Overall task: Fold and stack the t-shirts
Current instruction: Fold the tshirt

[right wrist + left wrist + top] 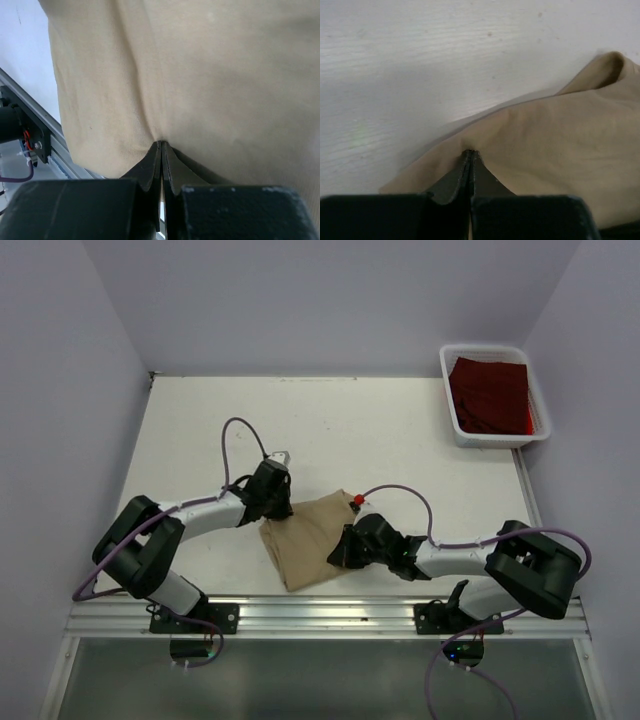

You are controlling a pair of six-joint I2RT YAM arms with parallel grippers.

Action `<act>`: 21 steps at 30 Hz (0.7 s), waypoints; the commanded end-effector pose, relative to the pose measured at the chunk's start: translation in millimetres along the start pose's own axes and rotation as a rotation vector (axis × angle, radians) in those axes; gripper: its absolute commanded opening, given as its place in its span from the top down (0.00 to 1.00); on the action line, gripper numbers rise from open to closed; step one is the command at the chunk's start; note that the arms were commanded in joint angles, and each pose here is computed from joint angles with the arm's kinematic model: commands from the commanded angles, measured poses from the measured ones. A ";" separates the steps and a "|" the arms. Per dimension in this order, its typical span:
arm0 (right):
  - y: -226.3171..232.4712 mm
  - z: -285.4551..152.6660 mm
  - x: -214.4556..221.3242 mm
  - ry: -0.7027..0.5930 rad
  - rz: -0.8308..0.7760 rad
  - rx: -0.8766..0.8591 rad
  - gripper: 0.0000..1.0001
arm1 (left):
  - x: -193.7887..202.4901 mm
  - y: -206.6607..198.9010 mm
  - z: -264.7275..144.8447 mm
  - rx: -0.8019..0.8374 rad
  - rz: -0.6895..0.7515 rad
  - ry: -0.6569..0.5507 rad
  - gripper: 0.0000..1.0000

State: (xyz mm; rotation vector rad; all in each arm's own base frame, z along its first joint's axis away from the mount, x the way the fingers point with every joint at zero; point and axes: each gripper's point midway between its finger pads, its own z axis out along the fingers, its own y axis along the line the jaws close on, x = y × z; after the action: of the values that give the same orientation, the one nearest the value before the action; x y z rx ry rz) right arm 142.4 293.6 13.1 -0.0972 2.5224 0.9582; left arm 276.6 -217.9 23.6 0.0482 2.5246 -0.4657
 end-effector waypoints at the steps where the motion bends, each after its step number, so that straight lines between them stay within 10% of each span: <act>1: -86.4 -13.5 52.8 0.158 -0.026 0.296 1.00 | -2.8 65.0 -5.7 -0.280 -0.023 -0.041 1.00; 12: -91.4 -13.6 55.4 0.166 -0.022 0.320 1.00 | -37.0 115.8 -19.6 -0.560 -0.036 -0.133 1.00; 21: -90.2 -12.4 52.6 0.158 -0.028 0.321 1.00 | -56.3 -1.7 -71.6 0.049 -0.082 -0.197 1.00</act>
State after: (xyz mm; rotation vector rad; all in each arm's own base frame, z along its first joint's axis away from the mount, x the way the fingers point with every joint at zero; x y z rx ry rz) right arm 142.6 294.4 11.1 -0.0783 2.5238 0.9661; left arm 297.7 -148.4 60.7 -0.1656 2.4347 -0.1965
